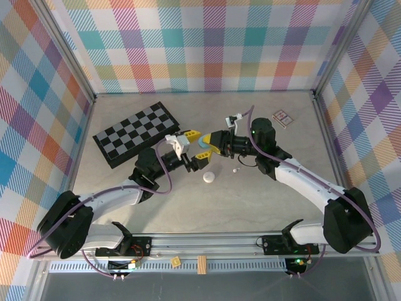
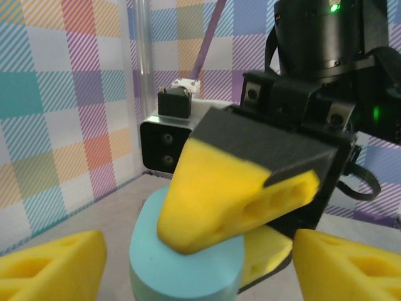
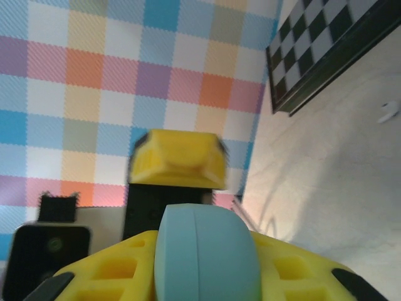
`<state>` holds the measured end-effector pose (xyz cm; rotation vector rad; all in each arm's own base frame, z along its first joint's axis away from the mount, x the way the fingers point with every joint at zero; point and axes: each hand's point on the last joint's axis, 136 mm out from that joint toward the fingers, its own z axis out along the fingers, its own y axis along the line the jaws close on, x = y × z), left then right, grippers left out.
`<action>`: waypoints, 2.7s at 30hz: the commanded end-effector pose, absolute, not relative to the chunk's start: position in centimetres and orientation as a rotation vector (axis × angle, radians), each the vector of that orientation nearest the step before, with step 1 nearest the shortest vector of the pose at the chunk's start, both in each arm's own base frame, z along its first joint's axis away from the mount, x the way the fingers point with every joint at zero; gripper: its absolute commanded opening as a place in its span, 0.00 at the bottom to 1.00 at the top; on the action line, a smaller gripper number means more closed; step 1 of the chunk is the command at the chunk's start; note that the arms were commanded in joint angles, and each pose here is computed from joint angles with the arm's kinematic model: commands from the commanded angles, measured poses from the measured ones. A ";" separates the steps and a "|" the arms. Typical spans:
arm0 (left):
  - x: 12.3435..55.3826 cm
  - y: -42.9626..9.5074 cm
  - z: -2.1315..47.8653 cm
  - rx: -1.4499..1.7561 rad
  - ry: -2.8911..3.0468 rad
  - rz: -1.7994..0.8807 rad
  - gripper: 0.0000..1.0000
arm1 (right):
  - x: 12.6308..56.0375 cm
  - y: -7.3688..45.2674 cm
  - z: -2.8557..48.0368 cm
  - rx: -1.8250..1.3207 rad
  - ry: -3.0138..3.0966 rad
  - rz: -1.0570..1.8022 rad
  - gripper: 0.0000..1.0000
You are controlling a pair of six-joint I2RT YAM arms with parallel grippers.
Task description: Insert the wireless bluetooth earbuds into the charging case
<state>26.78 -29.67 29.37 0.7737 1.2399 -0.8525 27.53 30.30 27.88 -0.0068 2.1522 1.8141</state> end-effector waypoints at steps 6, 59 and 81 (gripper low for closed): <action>25.3 -27.2 25.1 0.837 1.449 -0.729 1.00 | 31.5 26.3 23.2 0.042 2.255 1.346 0.23; 28.5 -27.1 12.5 0.548 2.579 -0.351 1.00 | 31.9 14.6 11.9 0.140 2.433 0.430 0.80; 29.0 -32.6 3.5 0.452 2.945 -0.146 0.93 | 28.7 10.6 12.1 0.203 2.414 0.359 0.77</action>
